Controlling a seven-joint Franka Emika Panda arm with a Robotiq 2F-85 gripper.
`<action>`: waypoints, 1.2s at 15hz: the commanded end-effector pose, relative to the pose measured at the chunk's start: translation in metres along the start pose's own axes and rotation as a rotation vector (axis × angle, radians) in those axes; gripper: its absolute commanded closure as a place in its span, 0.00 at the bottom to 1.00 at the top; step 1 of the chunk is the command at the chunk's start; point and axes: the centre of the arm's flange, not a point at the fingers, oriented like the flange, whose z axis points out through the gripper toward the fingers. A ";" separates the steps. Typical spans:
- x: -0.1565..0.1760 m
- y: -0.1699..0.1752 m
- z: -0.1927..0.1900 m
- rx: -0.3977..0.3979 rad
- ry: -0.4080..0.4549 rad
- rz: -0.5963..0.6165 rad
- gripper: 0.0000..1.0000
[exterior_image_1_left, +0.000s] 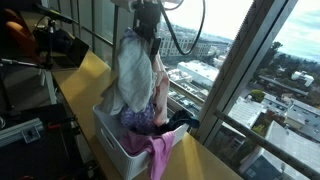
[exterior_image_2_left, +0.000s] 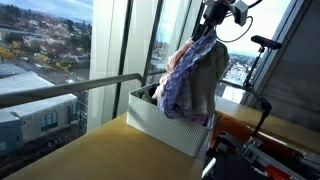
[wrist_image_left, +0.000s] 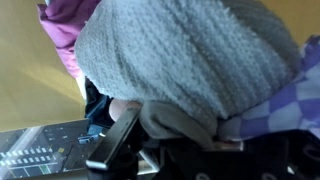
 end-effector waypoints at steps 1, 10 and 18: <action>0.003 -0.049 -0.086 0.042 0.083 -0.042 1.00; -0.028 -0.267 -0.149 0.162 0.163 -0.250 1.00; -0.058 -0.439 -0.177 0.208 0.156 -0.411 1.00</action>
